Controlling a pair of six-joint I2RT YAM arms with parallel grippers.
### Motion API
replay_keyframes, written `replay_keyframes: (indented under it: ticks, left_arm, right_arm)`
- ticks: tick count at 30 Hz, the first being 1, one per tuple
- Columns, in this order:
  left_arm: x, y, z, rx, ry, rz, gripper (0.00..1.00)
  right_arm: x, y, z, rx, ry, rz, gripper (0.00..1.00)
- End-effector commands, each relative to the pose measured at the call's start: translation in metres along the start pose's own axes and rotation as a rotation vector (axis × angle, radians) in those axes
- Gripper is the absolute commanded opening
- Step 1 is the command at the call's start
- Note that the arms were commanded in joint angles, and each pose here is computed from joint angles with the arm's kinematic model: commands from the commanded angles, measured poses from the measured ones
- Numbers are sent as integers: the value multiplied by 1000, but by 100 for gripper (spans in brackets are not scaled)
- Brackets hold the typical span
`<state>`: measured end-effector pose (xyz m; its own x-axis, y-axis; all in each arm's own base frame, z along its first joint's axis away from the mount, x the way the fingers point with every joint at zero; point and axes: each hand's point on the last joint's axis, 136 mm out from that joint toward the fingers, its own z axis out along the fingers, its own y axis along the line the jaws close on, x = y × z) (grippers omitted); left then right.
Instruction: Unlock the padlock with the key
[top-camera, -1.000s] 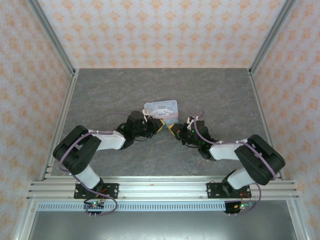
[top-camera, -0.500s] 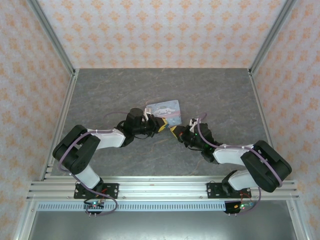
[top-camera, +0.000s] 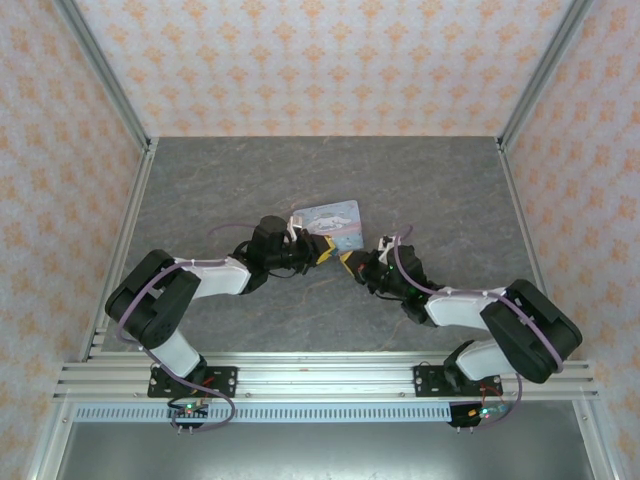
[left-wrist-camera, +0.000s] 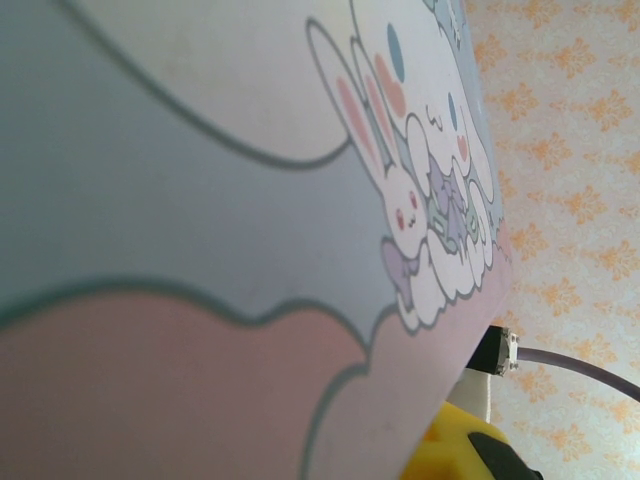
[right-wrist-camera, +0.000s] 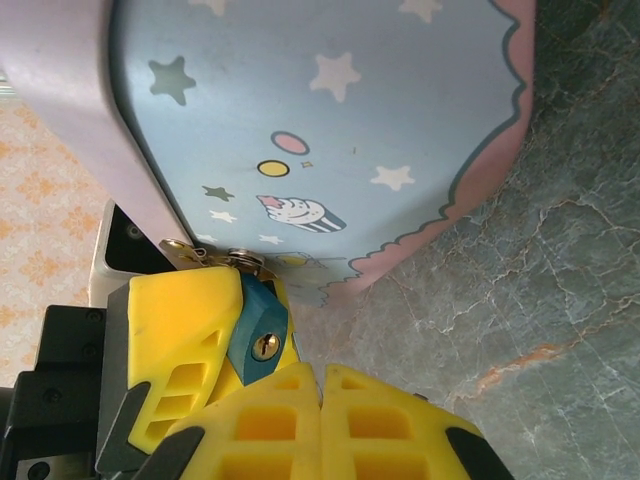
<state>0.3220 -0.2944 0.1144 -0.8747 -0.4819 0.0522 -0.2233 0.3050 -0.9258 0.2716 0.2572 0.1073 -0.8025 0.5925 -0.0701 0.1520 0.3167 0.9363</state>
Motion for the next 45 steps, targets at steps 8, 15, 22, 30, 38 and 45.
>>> replay_keyframes:
  ticks: [8, 15, 22, 30, 38, 45]
  left_arm:
    - [-1, -25, -9, 58, -4, 41, 0]
    - [-2, -19, -9, 35, -15, 51, 0]
    - [-5, -13, -9, 25, -39, 34, 0]
    - [-8, -16, -9, 29, -49, 36, 0]
    - [-9, -13, -9, 20, -52, 32, 0]
    - [-10, -14, -9, 22, -57, 35, 0]
  right_arm:
    - [-2, 19, 7, -39, 0, -29, 0]
    - [-2, 20, 6, -41, 2, -27, 0]
    - [1, 6, 3, 7, 7, -26, 0]
    - [2, -1, -1, 29, 3, -18, 0]
    - [1, 12, 1, 7, 12, -25, 0]
    - [1, 21, 6, -9, 23, -25, 0]
